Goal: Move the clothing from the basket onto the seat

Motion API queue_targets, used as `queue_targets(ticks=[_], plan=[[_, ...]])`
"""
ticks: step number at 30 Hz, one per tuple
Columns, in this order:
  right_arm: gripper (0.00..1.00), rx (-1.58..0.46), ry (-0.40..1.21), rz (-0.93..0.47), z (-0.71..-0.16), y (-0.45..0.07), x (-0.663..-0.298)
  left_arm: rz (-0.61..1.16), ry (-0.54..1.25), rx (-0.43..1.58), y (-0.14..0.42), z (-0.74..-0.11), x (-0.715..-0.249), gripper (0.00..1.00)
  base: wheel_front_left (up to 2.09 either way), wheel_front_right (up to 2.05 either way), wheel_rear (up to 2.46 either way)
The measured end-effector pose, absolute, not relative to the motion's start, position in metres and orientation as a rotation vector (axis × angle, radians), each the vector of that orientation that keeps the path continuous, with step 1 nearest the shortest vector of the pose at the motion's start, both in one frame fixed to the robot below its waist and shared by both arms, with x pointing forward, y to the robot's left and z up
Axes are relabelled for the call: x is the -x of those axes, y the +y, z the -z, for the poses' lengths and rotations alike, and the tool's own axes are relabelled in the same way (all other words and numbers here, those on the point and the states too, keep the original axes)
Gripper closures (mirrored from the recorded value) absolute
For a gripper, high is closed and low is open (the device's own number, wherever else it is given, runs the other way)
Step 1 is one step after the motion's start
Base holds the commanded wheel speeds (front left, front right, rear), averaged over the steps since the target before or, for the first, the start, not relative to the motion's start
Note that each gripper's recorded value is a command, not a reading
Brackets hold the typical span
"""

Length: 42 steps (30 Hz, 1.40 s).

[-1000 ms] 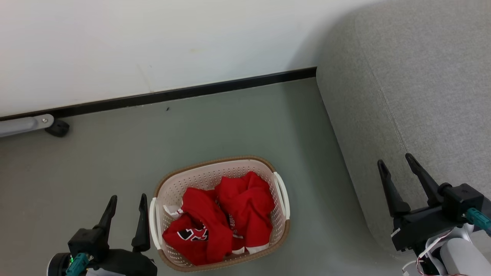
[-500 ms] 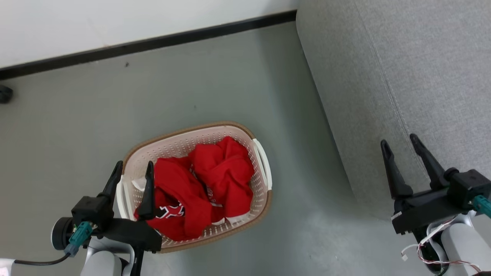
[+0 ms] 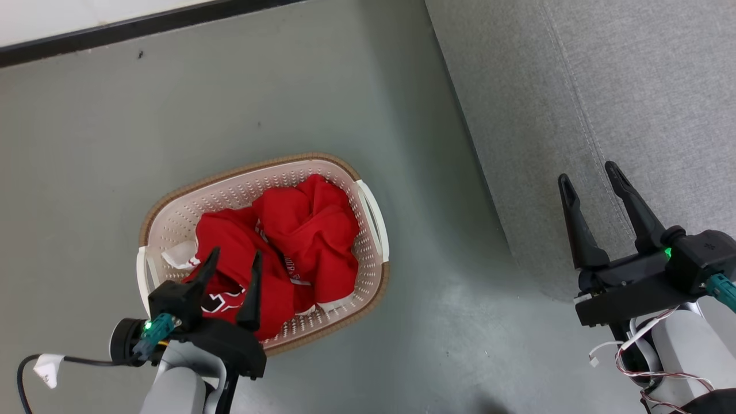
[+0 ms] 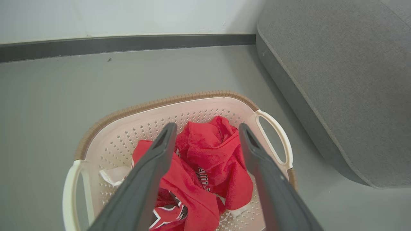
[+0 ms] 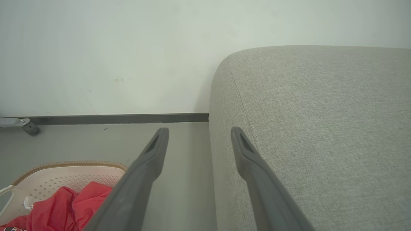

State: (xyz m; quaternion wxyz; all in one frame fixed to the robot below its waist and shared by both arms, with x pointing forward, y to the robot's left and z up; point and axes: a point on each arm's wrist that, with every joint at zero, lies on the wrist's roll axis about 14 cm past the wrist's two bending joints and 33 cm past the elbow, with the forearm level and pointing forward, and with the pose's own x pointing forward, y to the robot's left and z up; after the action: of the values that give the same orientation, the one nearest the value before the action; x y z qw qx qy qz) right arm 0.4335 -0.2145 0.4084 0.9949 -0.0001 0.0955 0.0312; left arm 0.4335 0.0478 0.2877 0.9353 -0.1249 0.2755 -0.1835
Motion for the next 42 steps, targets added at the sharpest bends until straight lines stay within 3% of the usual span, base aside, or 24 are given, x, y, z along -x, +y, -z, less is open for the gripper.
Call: queue_targets(ticks=[16, 26, 42], plan=[[0.00, -0.003, 0.287, -0.078, -0.369, -0.209, -0.434, 0.435, 0.747, 0.247, 0.024, -0.240, -0.437, 0.00, 0.00, 0.00, 0.00], [0.00, 0.003, 0.316, -0.106, -0.350, -0.203, -0.444, 0.370, 0.897, 0.214, 0.036, -0.200, -0.433, 0.00, 0.00, 0.00, 0.00], [0.00, 0.020, 0.310, -0.156, -0.348, -0.194, -0.451, 0.319, 0.958, 0.227, 0.041, -0.190, -0.434, 0.00, 0.00, 0.00, 0.00]])
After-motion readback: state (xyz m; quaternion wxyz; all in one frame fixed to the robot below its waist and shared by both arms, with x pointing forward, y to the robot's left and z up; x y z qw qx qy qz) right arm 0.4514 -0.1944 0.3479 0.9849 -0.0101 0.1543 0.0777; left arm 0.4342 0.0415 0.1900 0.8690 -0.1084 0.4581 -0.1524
